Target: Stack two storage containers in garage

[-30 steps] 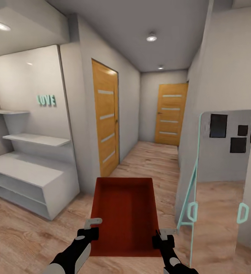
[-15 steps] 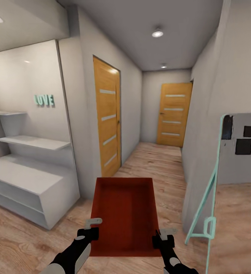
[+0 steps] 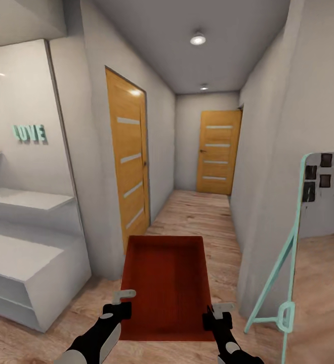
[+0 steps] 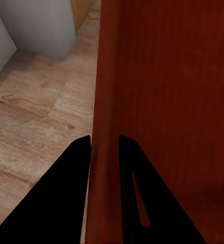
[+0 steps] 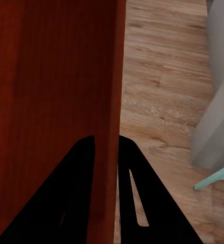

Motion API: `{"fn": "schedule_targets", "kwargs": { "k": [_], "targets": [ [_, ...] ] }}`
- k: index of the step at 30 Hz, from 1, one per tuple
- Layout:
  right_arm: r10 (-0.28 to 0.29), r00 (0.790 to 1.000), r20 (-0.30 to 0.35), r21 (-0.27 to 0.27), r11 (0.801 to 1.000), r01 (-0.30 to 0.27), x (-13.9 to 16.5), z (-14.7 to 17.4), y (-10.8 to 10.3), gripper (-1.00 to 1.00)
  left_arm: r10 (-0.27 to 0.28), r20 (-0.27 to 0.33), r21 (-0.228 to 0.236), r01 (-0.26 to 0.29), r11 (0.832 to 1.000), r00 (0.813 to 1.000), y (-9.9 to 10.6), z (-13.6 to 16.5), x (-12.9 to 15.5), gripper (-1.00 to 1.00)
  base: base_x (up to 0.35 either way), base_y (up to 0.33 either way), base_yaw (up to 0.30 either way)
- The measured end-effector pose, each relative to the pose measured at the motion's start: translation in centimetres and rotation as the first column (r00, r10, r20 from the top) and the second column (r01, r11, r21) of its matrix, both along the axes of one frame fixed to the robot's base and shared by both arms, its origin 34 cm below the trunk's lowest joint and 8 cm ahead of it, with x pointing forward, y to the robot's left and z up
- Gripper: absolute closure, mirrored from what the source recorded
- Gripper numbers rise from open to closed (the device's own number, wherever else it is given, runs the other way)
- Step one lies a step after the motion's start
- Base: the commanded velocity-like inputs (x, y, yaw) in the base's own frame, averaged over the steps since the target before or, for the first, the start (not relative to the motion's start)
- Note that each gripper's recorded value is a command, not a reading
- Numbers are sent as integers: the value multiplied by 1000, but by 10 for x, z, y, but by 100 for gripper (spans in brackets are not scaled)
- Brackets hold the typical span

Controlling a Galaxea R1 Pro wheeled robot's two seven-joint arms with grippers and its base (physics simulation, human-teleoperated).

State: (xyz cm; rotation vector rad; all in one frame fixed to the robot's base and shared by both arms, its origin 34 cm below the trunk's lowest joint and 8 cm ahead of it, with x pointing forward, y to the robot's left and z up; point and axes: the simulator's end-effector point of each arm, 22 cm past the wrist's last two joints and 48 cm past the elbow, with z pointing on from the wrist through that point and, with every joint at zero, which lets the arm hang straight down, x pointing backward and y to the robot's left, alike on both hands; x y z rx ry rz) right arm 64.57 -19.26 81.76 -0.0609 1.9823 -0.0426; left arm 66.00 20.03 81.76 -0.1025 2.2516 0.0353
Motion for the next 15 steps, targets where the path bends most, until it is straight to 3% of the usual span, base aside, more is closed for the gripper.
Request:
{"fn": "schedule_targets", "kwargs": {
  "k": [12, 15],
  "targets": [
    [0, 1000, 0, 0, 1000, 0, 0, 0, 0, 100, 0, 0, 0, 0, 1000, 1000, 0, 0, 0, 100, 321, 138, -283],
    [0, 1000, 1, 0, 1000, 0, 0, 0, -1, 100, 0, 1, 0, 0, 1000, 1000, -1, 0, 0, 100, 321, 138, -118]
  ]
}}
